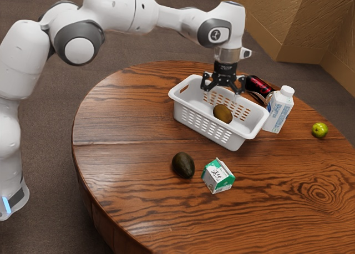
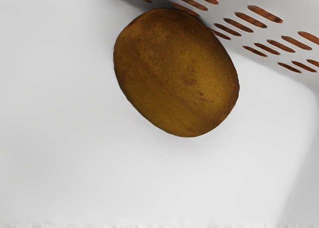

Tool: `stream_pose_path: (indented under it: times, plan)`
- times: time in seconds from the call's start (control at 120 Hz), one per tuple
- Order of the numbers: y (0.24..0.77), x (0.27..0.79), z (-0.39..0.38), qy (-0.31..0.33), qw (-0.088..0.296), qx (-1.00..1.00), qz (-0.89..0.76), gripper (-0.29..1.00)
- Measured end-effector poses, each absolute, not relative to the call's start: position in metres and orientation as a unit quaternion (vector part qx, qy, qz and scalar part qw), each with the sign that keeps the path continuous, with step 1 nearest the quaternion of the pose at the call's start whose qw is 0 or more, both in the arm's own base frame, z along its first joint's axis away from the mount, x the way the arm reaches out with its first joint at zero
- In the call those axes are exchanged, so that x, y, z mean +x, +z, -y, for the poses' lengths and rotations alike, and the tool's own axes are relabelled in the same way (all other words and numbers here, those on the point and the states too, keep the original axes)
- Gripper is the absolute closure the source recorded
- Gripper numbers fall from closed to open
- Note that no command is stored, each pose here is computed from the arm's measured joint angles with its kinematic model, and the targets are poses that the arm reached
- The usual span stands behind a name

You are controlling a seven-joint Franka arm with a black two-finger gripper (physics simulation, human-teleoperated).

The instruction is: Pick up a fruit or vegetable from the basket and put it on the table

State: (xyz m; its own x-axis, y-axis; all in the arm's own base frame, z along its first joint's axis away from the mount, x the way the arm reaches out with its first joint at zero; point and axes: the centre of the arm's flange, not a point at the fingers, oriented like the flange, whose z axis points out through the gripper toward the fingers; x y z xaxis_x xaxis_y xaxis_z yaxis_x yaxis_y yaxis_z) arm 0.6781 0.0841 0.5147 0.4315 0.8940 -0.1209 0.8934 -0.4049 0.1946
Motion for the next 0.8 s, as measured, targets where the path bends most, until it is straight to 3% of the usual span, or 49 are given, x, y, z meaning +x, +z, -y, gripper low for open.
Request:
stream_pose_path:
  times: [0.8]
  plan:
    - [0.499,0.674,-0.129,0.022,0.123,0.811,-0.572,0.00]
